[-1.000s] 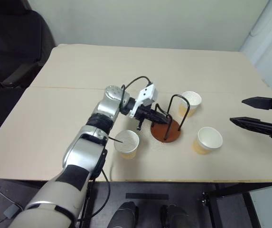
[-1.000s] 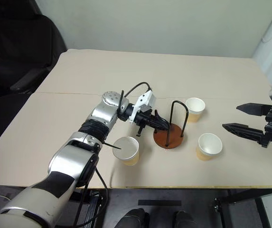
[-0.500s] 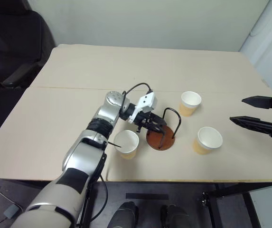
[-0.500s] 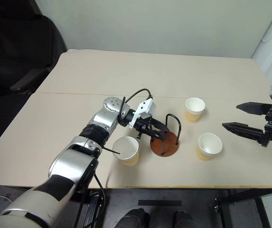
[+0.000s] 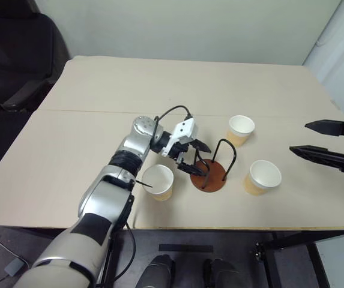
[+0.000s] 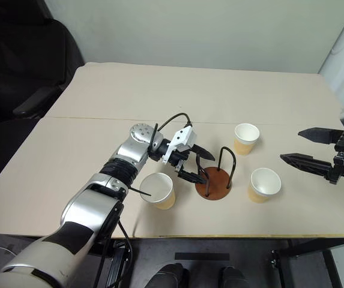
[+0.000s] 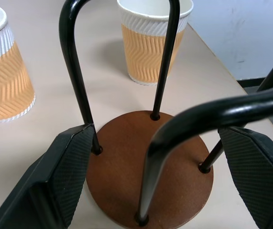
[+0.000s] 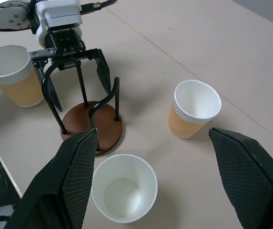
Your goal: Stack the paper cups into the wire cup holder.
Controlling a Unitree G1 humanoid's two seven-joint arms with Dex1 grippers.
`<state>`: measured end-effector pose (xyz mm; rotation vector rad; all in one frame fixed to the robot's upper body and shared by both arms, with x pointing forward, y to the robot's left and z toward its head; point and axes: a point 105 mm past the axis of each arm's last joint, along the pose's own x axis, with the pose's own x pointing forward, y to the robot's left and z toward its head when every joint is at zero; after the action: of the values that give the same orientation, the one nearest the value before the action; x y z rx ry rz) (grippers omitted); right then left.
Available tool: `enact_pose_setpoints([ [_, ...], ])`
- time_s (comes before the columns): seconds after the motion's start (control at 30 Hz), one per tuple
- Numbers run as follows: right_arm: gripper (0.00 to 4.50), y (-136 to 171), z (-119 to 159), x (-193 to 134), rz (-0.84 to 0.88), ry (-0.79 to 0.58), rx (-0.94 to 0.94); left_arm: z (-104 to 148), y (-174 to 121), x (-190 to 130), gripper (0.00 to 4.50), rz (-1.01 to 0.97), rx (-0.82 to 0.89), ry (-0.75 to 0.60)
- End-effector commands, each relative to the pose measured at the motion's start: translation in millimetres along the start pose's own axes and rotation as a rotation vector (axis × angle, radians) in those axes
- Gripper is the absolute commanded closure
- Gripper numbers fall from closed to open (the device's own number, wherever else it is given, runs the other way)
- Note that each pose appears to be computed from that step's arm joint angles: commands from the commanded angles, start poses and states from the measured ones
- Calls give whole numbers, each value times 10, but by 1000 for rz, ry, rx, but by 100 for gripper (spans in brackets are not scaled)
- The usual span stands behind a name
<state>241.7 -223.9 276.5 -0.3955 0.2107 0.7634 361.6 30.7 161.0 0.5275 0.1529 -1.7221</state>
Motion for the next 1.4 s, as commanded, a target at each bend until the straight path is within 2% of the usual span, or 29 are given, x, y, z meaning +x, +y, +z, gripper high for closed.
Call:
enact_pose_setpoints([
  [0.03, 72, 0, 83, -15, -6, -22, -34, 91, 17, -58, 5, -2, 46, -2],
  [0.67, 72, -55, 110, 87, 15, -33, -46, 150, 197, -314, 5, 168, 38, -31],
  [0.97, 72, -66, 143, 146, 28, -50, -56, 66, 236, -524, 5, 229, 54, 32],
  [1.23, 72, -111, 179, 188, 16, -60, -66, 22, 276, -867, 5, 316, 79, 110],
  [1.4, 72, -129, 203, 230, 8, -74, -75, 169, 374, -1168, 5, 444, 88, 93],
])
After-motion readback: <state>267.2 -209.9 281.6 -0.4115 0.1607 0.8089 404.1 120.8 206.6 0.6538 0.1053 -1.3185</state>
